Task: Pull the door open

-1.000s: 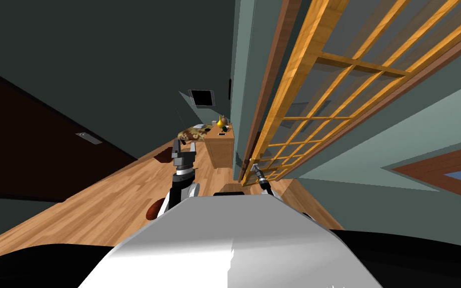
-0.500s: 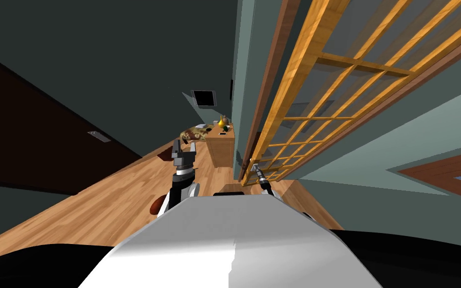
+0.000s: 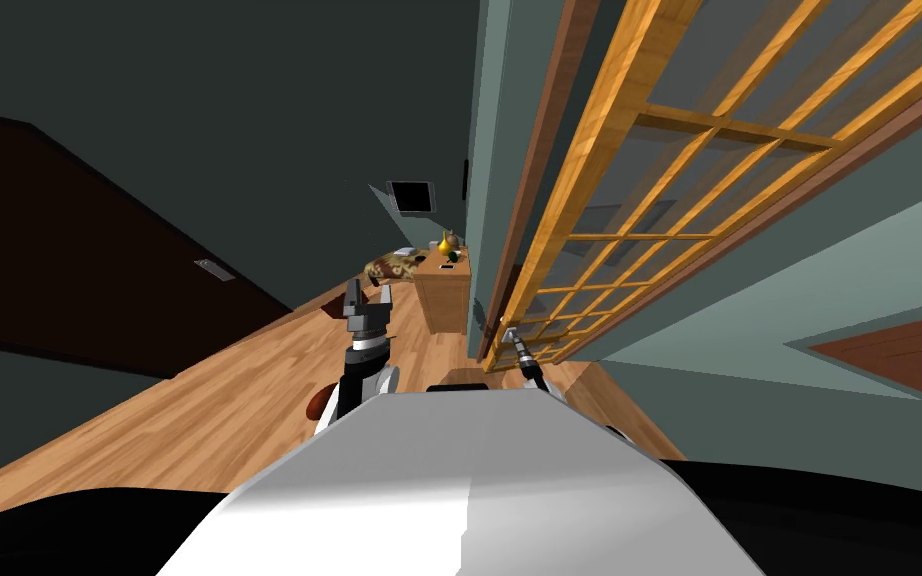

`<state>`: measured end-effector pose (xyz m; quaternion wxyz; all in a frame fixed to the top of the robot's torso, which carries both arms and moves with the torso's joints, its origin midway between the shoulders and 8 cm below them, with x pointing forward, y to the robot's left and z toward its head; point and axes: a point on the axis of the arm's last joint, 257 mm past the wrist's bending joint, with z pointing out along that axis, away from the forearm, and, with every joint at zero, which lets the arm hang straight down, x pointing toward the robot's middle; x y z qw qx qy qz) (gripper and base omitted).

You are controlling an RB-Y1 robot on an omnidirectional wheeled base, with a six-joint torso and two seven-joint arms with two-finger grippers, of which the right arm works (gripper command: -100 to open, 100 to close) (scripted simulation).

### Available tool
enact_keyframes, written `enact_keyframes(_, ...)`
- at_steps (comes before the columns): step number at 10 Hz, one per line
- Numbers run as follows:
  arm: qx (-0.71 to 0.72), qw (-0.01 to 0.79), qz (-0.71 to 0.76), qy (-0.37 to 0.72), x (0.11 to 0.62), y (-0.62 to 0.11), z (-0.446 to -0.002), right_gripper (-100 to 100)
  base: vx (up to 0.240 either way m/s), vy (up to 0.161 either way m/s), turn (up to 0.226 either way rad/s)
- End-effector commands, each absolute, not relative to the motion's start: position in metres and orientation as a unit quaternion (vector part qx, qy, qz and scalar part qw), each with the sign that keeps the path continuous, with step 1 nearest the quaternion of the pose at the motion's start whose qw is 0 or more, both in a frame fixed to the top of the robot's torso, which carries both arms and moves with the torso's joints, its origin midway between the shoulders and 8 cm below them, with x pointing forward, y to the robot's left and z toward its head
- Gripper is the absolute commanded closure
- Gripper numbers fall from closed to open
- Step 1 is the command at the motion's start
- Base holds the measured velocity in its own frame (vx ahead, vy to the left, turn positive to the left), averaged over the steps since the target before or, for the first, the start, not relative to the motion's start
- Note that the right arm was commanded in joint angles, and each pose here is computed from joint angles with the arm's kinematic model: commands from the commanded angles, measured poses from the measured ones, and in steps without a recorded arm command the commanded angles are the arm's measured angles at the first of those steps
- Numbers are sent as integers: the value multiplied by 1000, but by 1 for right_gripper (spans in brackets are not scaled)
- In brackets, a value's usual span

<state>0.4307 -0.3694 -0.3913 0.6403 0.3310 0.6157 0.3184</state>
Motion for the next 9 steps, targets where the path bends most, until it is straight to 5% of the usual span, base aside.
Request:
enact_keyframes(1, 353, 625, 341, 607, 430, -360, -397, 100, -52, -26, 117)
enact_keyframes(9, 406, 599, 386, 572, 431, -364, -396, 100, -25, -15, 32)
